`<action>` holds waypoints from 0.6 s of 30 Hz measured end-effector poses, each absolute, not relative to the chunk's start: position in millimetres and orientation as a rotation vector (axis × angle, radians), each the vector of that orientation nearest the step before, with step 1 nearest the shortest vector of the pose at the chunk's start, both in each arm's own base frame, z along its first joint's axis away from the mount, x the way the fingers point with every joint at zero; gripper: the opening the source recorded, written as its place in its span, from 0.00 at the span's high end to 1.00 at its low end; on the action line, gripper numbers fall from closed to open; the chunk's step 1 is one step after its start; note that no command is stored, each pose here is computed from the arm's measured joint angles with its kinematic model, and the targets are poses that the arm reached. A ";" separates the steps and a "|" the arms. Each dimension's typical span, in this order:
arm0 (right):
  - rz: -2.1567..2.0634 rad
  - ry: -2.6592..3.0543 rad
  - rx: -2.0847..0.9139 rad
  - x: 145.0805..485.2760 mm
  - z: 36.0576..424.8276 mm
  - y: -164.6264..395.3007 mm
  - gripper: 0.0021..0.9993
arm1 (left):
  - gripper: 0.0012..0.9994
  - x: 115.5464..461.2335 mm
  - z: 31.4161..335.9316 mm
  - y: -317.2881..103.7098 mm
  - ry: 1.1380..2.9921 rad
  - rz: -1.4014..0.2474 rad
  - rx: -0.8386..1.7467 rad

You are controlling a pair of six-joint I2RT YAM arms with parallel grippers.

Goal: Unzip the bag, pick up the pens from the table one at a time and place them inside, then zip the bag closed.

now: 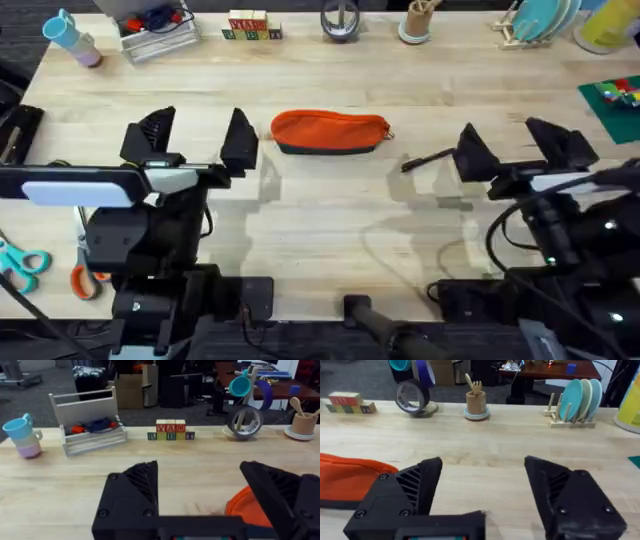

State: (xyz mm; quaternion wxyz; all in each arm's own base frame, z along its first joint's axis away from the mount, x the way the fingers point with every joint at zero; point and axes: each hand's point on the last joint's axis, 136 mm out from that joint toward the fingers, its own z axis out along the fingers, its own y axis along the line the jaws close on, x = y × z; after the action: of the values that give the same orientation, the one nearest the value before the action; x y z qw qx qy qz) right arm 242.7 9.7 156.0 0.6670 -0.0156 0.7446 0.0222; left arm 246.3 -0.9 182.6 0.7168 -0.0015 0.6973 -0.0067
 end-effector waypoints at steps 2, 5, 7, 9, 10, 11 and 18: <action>0.051 1.722 -0.035 238.3 158.1 9.7 0.00 | 0.01 245.5 178.8 -1.0 1.572 -0.018 -0.007; 0.052 1.747 -0.034 232.2 176.6 9.7 0.00 | 0.01 241.5 183.0 -1.0 1.609 -0.019 -0.008; 0.052 1.750 -0.034 229.3 192.6 9.6 0.00 | 0.01 237.1 192.1 -1.0 1.621 -0.019 -0.009; 0.052 1.757 -0.034 227.8 207.3 9.6 0.00 | 0.01 232.0 203.5 -1.0 1.627 -0.021 -0.010; 0.052 1.769 -0.034 227.4 212.9 9.6 0.00 | 0.01 229.3 208.6 -1.0 1.638 -0.021 -0.010; 0.053 1.785 -0.034 227.4 217.1 9.6 0.00 | 0.01 227.1 213.1 -1.0 1.649 -0.021 -0.011; 0.060 1.982 -0.033 234.6 231.0 10.3 0.00 | 0.01 221.8 234.6 -1.0 1.771 -0.021 -0.013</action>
State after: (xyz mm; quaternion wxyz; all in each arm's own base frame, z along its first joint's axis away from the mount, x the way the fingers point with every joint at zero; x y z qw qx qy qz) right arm 234.6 10.3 231.0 0.5473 -0.0138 0.8364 0.0254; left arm 221.8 -1.0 234.6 0.6328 -0.0056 0.7743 -0.0093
